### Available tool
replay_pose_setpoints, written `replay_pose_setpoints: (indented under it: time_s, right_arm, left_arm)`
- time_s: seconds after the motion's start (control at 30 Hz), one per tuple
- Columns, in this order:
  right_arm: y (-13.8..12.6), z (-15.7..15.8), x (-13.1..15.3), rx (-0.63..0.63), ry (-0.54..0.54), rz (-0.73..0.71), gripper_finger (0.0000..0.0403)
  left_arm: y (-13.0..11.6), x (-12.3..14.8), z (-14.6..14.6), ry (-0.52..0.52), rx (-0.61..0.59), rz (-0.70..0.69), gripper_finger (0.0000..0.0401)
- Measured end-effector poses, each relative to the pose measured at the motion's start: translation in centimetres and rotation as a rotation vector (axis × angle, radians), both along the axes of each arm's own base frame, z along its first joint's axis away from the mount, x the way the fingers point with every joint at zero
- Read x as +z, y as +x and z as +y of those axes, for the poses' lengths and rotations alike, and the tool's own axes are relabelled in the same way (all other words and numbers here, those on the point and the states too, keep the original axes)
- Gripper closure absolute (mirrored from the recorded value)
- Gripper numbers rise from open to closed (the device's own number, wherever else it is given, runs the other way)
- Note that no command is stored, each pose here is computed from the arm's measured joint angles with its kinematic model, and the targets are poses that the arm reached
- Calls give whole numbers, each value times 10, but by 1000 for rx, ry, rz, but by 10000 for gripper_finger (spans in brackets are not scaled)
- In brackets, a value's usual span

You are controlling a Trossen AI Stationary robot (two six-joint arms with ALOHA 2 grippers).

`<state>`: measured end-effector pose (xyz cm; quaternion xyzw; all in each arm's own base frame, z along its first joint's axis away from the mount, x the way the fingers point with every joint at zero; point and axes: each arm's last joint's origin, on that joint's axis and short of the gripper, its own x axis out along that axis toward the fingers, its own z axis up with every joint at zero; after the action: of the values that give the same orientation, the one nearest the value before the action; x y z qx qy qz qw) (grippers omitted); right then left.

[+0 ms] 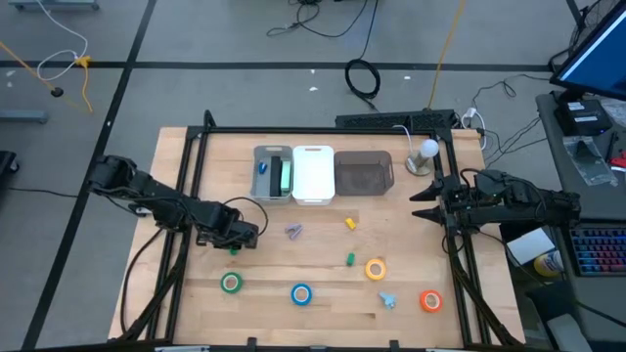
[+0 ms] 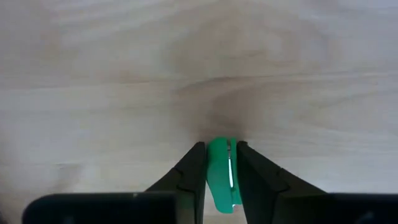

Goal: Pick and place Stapler, Stapler remover, tape
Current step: Put the left green stapler into the gray bin

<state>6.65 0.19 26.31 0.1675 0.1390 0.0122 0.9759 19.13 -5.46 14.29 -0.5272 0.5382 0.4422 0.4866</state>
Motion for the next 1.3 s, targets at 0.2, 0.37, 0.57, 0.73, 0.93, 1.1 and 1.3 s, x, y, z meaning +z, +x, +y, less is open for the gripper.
replay_pose_setpoints:
  time_s: [0.2, 0.37, 0.57, 0.73, 0.93, 1.1, 1.3]
  right_arm:
    - [0, 0, 0, 0, 0, 0, 188]
    - [0, 0, 0, -1, 0, 0, 188]
    - [0, 0, 0, 0, 0, -1, 188]
    - [0, 0, 0, 0, 0, 0, 188]
    - [0, 0, 0, 0, 0, 0, 188]
    - [0, 0, 0, 0, 0, -1, 188]
    - [0, 0, 0, 0, 0, -2, 188]
  left_arm:
    - [7, 9, 0, -7, -12, -30, 323]
    - [12, 20, 0, -11, -12, -81, 321]
    - [14, 44, 6, 49, 18, -207, 323]
    - [17, 74, 19, 168, 45, -362, 323]
    - [21, 100, 48, 325, 45, -459, 323]
    - [25, 109, 80, 423, 29, -468, 323]
    - [21, 111, 120, 518, 46, -458, 323]
